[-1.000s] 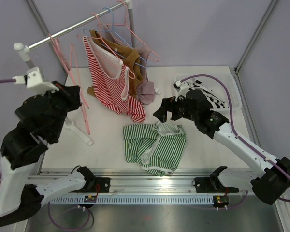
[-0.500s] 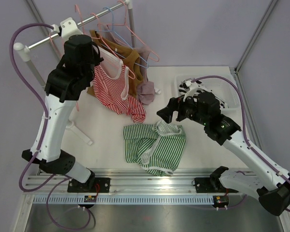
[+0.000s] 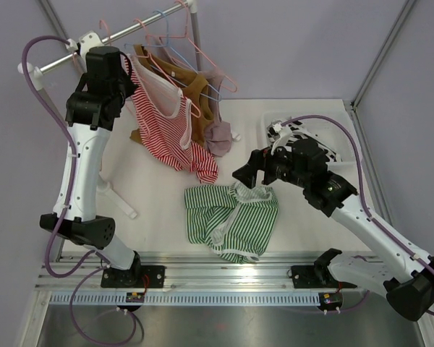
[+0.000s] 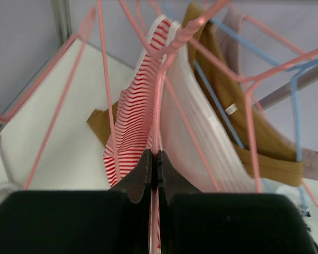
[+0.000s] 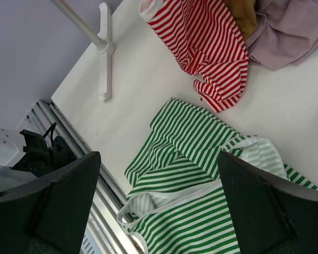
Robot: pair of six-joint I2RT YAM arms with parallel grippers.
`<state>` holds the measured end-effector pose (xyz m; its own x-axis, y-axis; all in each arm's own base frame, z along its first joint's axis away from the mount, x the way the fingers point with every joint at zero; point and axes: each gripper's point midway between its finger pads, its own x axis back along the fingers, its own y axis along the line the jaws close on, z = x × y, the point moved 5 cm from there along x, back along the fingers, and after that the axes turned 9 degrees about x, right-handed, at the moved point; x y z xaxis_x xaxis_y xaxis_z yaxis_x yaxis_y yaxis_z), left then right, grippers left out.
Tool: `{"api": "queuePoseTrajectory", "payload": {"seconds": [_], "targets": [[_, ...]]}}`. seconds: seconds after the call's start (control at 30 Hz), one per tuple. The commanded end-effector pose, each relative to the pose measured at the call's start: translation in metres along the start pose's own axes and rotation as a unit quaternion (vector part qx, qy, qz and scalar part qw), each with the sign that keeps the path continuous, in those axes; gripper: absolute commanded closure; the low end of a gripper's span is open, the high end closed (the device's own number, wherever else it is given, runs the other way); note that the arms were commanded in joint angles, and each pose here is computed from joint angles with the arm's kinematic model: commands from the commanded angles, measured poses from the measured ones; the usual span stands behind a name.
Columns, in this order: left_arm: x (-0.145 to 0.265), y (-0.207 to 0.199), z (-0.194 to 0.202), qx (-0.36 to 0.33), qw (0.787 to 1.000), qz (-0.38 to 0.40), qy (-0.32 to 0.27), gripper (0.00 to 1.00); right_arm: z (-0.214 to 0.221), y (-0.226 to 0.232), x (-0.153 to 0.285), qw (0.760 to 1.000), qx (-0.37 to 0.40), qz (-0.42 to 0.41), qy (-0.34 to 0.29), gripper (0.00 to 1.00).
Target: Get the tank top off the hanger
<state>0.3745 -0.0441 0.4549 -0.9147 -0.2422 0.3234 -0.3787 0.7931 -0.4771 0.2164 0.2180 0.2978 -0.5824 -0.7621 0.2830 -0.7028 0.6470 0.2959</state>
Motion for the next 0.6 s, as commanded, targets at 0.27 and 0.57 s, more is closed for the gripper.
{"api": "queuePoseTrajectory", "payload": {"seconds": [0.27,0.57], "targets": [[0.024,0.054,-0.004,0.039,0.999,-0.012,-0.030,1.00,0.004,0.007,-0.013,0.999,-0.008,-0.039,0.005,0.00],[0.025,0.080,0.008,0.057,0.998,-0.016,-0.018,1.00,0.026,0.002,-0.033,0.998,0.013,0.019,0.056,0.01]]}}
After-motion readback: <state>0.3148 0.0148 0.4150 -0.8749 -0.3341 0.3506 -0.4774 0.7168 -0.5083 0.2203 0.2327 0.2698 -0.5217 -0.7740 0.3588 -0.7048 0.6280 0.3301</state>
